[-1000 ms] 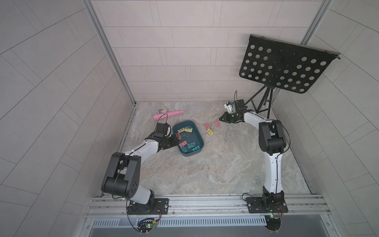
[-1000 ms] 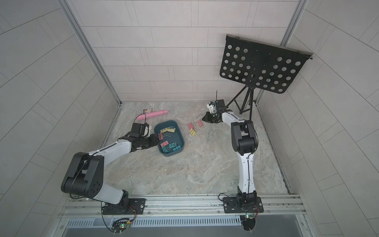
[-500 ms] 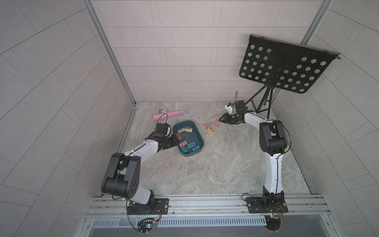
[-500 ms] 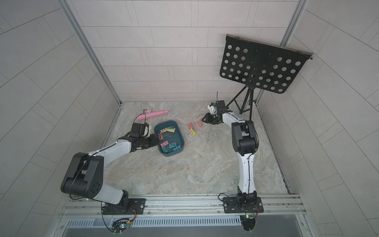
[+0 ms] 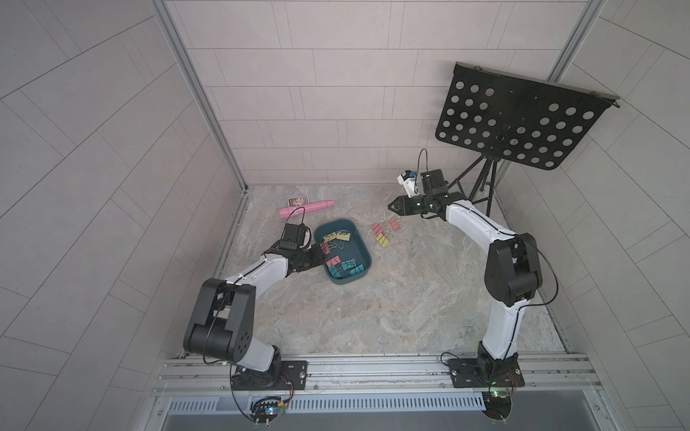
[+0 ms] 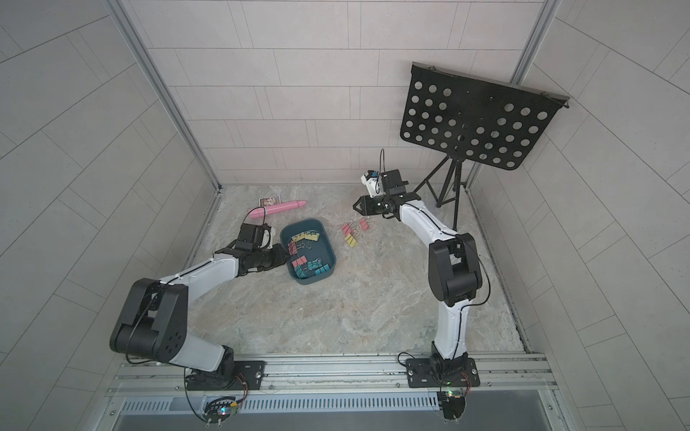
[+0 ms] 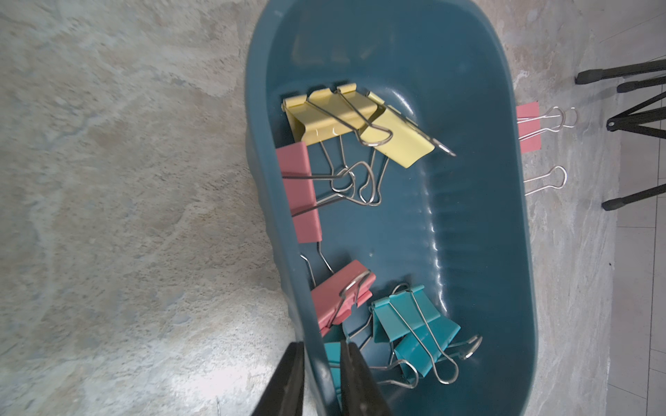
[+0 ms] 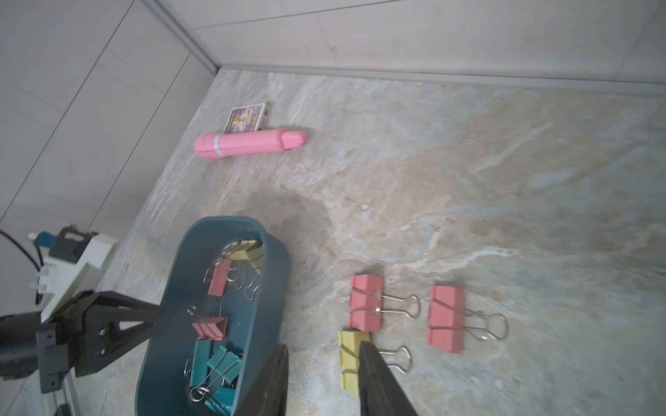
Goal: Take out the binder clips from the storage box
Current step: Pick up the binder clip from the storage box.
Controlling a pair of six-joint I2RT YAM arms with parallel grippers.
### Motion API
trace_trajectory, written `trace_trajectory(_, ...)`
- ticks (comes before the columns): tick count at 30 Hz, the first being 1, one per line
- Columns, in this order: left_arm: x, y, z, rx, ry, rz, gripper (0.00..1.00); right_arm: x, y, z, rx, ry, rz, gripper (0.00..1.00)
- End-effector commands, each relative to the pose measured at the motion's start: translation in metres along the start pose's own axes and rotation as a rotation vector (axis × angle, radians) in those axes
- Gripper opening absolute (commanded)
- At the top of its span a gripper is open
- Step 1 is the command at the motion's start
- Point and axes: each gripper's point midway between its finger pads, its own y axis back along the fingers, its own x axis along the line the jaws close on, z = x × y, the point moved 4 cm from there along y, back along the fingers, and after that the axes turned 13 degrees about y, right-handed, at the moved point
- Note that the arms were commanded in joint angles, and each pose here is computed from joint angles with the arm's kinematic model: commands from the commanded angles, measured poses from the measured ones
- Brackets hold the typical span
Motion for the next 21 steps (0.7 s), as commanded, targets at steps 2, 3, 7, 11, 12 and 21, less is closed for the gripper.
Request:
trace_trajectory(2,-0.004,0.006,0.002,-0.014,-0.026,0.003,0.26,0.054,-0.013,-0.013,0.105,0.137,0.058,0.36)
trace_trajectory(3,-0.005,0.007,0.002,-0.015,-0.027,0.001,0.26,0.064,-0.018,-0.016,0.122,0.162,0.076,0.36)
trace_trajectory(7,-0.004,0.007,0.002,-0.015,-0.026,0.001,0.26,0.092,-0.033,-0.031,0.201,0.239,0.120,0.35)
trace_trajectory(11,-0.004,0.008,0.001,-0.016,-0.027,0.001,0.26,0.109,-0.043,-0.050,0.266,0.289,0.157,0.35)
trace_trajectory(12,-0.004,0.007,0.001,-0.015,-0.025,0.002,0.26,0.112,-0.044,-0.055,0.282,0.301,0.162,0.35)
trace_trajectory(21,-0.004,0.006,0.001,-0.013,-0.023,-0.002,0.26,0.122,-0.063,-0.086,0.390,0.353,0.182,0.35)
